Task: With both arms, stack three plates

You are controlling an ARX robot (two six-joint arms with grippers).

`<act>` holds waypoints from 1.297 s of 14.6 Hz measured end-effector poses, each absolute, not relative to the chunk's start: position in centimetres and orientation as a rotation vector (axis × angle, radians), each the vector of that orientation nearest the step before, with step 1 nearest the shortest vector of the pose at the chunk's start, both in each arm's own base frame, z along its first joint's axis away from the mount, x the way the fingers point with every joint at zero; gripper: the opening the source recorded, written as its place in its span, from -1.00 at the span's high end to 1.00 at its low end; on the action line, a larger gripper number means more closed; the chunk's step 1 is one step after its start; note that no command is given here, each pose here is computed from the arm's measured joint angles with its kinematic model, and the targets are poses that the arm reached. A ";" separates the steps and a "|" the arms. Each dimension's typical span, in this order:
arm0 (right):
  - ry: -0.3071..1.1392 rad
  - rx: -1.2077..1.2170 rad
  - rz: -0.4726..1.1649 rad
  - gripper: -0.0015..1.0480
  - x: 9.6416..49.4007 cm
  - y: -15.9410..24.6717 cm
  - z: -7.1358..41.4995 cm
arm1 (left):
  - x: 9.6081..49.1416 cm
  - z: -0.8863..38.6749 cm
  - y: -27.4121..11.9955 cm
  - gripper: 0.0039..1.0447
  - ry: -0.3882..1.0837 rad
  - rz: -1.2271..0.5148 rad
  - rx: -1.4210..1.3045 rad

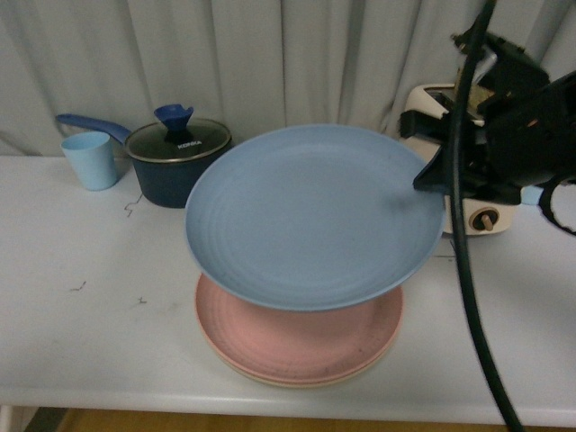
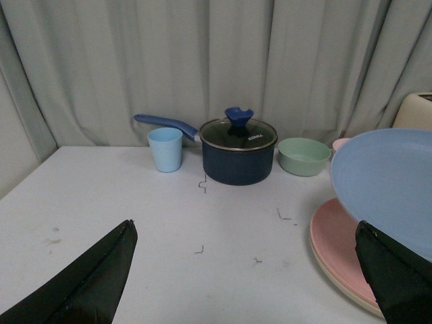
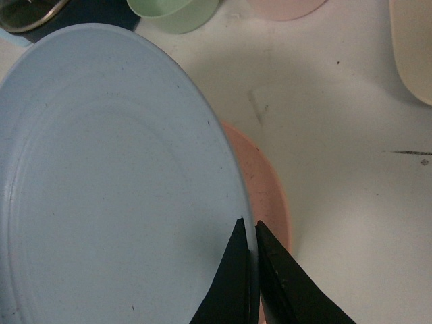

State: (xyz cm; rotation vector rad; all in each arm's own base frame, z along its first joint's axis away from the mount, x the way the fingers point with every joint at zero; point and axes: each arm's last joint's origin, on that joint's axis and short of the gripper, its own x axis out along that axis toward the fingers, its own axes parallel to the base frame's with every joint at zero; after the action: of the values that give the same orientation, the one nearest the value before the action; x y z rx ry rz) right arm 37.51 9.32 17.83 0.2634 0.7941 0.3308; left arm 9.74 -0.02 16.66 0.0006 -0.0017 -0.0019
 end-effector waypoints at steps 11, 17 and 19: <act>0.853 0.249 0.283 0.95 38.1 11.2 14.6 | 9.7 16.7 0.0 -0.88 -0.001 -0.002 0.001; 0.926 0.260 0.241 0.95 37.9 10.5 11.8 | 9.7 16.7 0.0 -0.88 -0.001 -0.002 0.001; 0.948 0.266 0.224 0.90 37.9 10.5 10.7 | 9.7 16.7 0.0 -0.88 -0.002 -0.002 0.001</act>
State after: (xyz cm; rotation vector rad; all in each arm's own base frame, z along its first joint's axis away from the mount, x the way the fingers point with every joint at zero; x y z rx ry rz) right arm 37.93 10.46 10.71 0.2655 0.9478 0.2240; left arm 9.74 -0.02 16.66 0.0010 -0.0017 -0.0023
